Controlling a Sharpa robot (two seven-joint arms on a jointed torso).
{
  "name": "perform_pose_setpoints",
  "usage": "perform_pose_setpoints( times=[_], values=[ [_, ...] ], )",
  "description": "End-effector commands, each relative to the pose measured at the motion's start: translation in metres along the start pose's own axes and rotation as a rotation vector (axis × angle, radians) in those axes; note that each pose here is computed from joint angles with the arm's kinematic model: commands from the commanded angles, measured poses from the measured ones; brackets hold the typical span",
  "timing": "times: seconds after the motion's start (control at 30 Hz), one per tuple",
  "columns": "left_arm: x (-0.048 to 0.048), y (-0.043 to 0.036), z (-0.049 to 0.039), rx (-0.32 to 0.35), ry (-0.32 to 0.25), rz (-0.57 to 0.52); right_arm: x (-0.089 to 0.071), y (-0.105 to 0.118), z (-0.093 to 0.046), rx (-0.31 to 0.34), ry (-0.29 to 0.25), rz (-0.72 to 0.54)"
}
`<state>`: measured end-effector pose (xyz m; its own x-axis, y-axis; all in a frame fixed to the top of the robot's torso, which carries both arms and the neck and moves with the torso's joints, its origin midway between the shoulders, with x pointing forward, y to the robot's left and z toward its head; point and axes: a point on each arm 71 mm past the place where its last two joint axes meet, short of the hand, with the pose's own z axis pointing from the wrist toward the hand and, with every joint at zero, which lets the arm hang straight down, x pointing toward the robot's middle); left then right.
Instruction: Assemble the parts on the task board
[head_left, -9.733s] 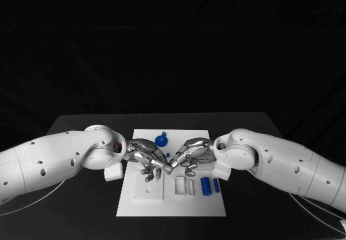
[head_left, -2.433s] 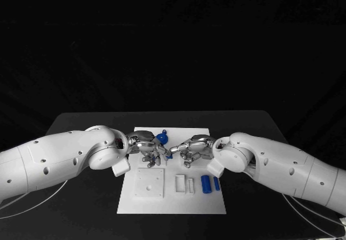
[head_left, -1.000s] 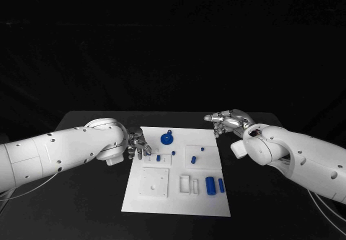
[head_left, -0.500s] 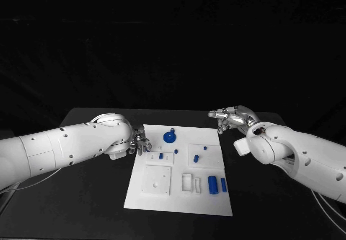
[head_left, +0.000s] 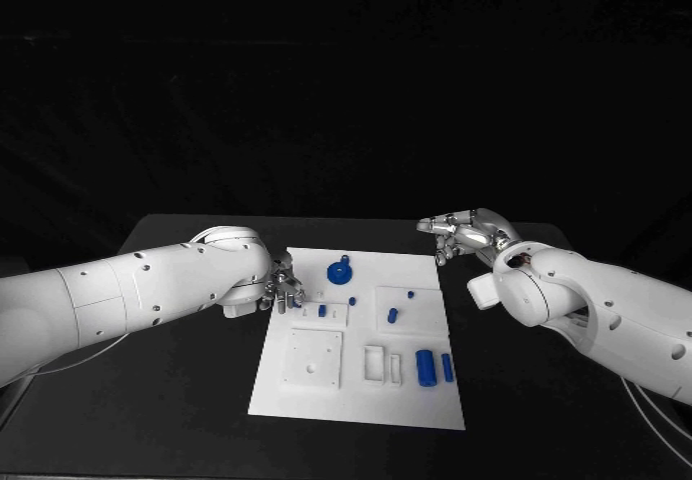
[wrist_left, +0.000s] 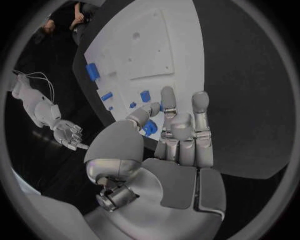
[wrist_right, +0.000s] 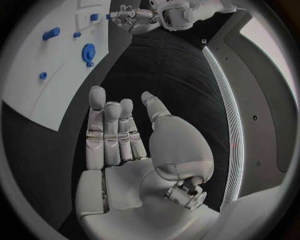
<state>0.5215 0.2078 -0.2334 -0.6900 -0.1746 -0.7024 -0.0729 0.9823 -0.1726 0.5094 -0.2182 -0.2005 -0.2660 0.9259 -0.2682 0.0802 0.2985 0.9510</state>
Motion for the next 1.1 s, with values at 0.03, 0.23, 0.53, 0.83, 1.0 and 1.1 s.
perform_pose_setpoints(
  times=[0.03, 0.23, 0.53, 0.83, 1.0, 1.1],
  values=[
    [0.0050, -0.0026, 0.0011, -0.005, 0.083, 0.024, 0.001, 0.002, 0.000, -0.019, -0.004, -0.008],
    [0.0055, -0.0072, 0.0034, -0.004, 0.102, 0.031, 0.001, 0.002, 0.000, -0.020, -0.006, -0.007],
    [0.0043, -0.0151, 0.0075, -0.001, 0.108, 0.040, 0.002, 0.003, 0.000, -0.020, -0.005, -0.003],
    [0.0038, -0.0197, 0.0106, 0.000, 0.097, 0.043, 0.003, 0.003, 0.000, -0.020, -0.005, -0.001],
    [0.0035, -0.0203, 0.0120, 0.001, 0.082, 0.038, 0.003, 0.003, 0.000, -0.020, -0.005, 0.000],
    [0.0038, -0.0204, 0.0128, 0.001, 0.078, 0.037, 0.003, 0.003, 0.000, -0.020, -0.004, 0.000]
  ],
)
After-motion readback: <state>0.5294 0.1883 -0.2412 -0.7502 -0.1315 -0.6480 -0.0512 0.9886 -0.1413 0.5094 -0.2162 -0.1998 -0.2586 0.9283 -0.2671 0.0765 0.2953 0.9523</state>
